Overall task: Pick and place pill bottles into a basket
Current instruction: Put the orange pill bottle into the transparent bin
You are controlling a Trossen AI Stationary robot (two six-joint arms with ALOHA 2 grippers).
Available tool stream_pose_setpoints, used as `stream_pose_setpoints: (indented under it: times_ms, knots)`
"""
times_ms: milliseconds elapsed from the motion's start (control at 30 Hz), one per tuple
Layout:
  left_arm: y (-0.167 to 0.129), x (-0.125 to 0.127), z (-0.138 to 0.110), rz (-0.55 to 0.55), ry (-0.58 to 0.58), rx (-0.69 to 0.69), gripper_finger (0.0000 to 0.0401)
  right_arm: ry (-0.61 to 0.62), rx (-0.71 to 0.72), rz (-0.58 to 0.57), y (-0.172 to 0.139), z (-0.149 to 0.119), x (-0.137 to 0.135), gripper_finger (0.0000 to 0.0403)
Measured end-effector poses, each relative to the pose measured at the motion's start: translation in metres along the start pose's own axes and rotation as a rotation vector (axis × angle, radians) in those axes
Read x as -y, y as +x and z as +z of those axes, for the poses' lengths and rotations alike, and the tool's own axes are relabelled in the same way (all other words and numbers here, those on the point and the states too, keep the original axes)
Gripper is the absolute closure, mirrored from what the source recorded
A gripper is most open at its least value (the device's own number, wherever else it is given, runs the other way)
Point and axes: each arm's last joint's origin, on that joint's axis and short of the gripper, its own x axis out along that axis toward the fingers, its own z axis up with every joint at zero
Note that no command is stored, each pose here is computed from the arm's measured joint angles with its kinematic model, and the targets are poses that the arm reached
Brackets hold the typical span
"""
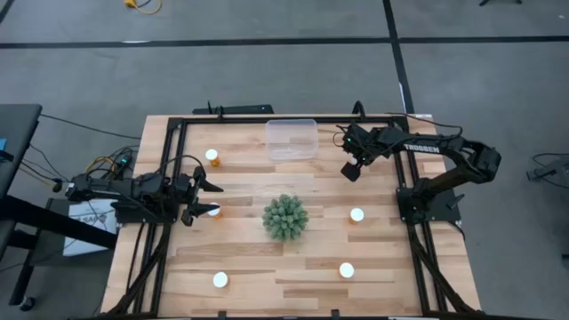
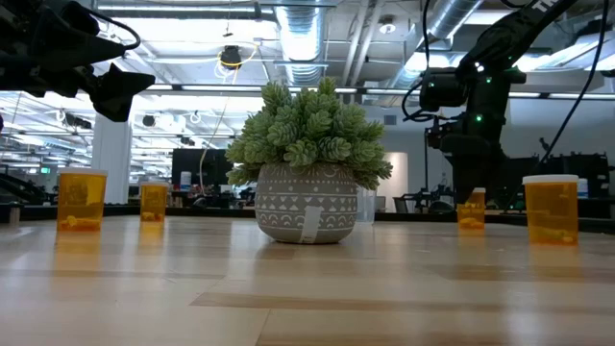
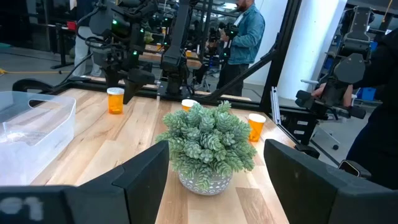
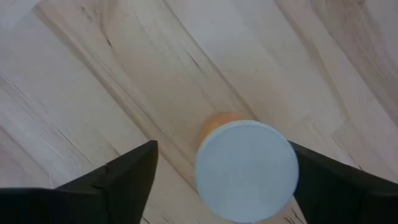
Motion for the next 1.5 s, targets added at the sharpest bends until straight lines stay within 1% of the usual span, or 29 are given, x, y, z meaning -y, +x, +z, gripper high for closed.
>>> stream_pose_setpoints:
  times_ms: [333, 400, 567, 733, 867, 1000, 1167, 1300, 1500]
  knots:
    - [0.000, 0.000, 0.000, 0.000, 0.000, 0.000, 0.0147, 0.001, -0.002, 0.000, 0.000, 0.000, 0.000, 0.0199]
    - [0.000, 0.000, 0.000, 0.000, 0.000, 0.000, 0.0147, 0.001, -0.002, 0.000, 0.000, 0.000, 0.000, 0.0212]
    - [0.000, 0.000, 0.000, 0.000, 0.000, 0.000, 0.0147, 0.001, -0.001, 0.000, 0.000, 0.000, 0.000, 0.0212]
    - [0.000, 0.000, 0.000, 0.000, 0.000, 0.000, 0.0147, 0.001, 0.003, 0.000, -0.001, 0.001, 0.000, 0.0194]
    - [0.000, 0.000, 0.000, 0.000, 0.000, 0.000, 0.0147, 0.001, 0.029, 0.005, -0.006, 0.007, 0.000, 0.0212]
    - [0.000, 0.000, 0.000, 0.000, 0.000, 0.000, 0.0147, 0.002, 0.067, 0.018, -0.015, 0.017, -0.001, 0.0212]
    - [0.000, 0.000, 0.000, 0.000, 0.000, 0.000, 0.0147, -0.005, 0.154, 0.041, -0.036, 0.036, -0.003, 0.0212]
    - [0.000, 0.000, 0.000, 0.000, 0.000, 0.000, 0.0147, -0.019, 0.249, 0.054, -0.060, 0.055, -0.003, 0.0212]
    - [0.000, 0.000, 0.000, 0.000, 0.000, 0.000, 0.0147, -0.031, 0.411, 0.105, -0.095, 0.080, -0.005, 0.0212]
